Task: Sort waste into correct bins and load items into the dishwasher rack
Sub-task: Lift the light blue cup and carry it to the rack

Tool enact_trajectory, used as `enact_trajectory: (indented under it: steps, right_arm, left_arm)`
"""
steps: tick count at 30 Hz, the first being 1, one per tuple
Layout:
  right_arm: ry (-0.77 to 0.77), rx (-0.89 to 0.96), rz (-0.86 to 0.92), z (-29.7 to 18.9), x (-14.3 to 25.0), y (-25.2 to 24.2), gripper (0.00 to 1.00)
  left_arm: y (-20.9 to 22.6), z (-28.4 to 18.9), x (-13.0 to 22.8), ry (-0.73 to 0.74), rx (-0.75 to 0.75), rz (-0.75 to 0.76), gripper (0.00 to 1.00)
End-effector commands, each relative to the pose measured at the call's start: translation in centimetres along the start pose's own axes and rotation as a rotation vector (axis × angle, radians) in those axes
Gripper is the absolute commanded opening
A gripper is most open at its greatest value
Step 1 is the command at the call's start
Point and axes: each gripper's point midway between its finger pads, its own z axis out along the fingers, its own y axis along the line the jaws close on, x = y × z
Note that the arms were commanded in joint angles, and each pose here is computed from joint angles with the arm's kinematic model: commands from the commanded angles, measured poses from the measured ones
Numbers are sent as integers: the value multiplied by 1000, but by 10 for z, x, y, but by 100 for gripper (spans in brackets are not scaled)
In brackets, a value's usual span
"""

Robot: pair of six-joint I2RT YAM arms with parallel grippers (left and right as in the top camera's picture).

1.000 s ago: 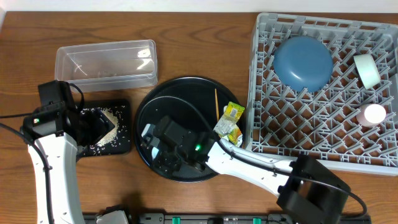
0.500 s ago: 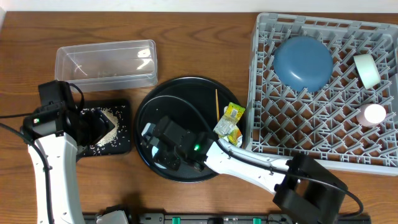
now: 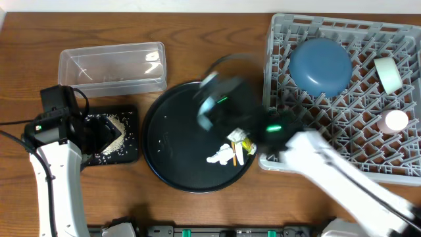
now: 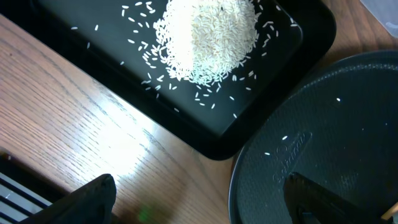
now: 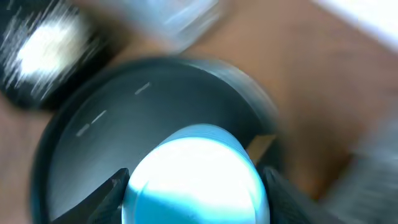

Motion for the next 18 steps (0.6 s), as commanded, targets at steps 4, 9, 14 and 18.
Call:
enact_trajectory:
  steps: [4,9,14,18]
  right_arm:
    - [-51,290,219,-67,7,-130,47]
    - [42,516,414,-97,61,-225,47]
    - [119,639,564,-111,111,-285,47]
    - [188,691,657,-112,149,-317,46]
  left_arm:
    - [4,2,0,4,-16,-13,87]
    - [4,2,0,4,-16,-13,88]
    - [4,2,0,4,-16,-13,87]
    - [4,2,0,4,-16,-13,87]
